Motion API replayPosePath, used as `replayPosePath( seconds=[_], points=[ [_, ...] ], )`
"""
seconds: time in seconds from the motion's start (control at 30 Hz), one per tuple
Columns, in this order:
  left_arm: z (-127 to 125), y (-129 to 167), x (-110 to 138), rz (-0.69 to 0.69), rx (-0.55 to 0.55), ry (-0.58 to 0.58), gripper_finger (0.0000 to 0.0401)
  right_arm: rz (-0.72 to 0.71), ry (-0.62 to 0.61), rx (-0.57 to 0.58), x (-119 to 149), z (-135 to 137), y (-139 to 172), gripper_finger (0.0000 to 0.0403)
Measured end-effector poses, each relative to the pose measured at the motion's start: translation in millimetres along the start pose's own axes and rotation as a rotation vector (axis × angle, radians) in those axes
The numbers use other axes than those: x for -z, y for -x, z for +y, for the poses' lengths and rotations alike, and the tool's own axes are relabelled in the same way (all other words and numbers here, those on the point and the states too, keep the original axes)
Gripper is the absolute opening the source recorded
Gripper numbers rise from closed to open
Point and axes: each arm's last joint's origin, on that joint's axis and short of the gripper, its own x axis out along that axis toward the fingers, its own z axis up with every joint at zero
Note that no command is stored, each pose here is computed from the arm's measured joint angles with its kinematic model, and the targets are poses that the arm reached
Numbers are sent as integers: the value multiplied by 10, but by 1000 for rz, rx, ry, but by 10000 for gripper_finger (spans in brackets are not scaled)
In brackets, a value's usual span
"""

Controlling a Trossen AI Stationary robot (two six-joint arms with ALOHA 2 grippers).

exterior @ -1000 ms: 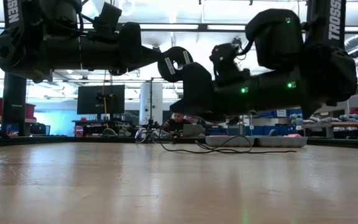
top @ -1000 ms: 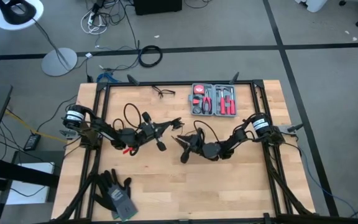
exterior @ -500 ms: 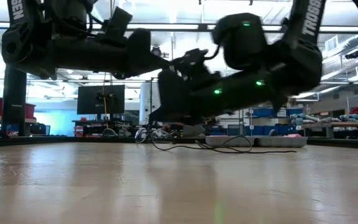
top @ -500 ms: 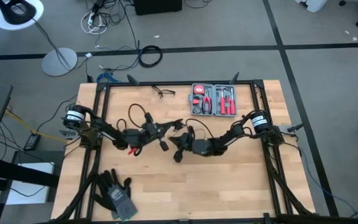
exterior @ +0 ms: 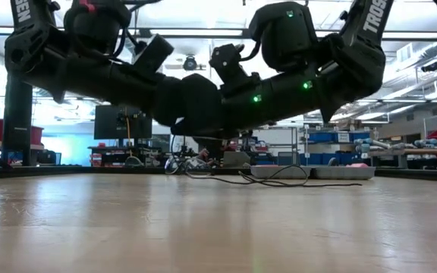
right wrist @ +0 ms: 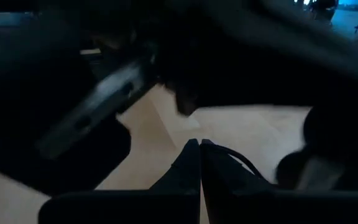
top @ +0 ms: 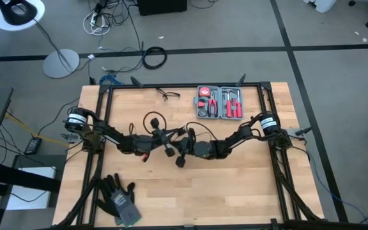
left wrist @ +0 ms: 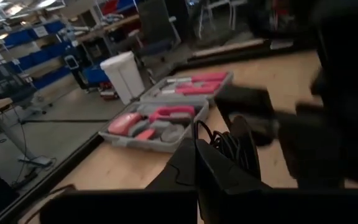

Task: Coil cords
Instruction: Coil the black wire onto the spool

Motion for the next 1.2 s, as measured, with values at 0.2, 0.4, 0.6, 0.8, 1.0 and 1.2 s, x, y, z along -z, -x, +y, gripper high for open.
replayPosePath(
  seconds=[0.2,0.4,0.6,0.8,1.0,1.2],
  points=[
    [-11,2,64,55,11,-48,0,76,49,9,-116,-21,59,0],
    [-16,4,99,84,16,-73,0,183,108,39,-252,-72,165,0],
    [-19,6,105,89,19,-77,0,264,157,52,-418,-132,299,0],
    [-3,15,53,76,19,-64,0,343,190,66,-574,-213,451,0],
    [53,56,-78,58,39,-11,0,405,190,92,-654,-315,535,0],
    [94,111,-119,109,107,35,0,408,194,99,-671,-354,526,2]
  ],
)
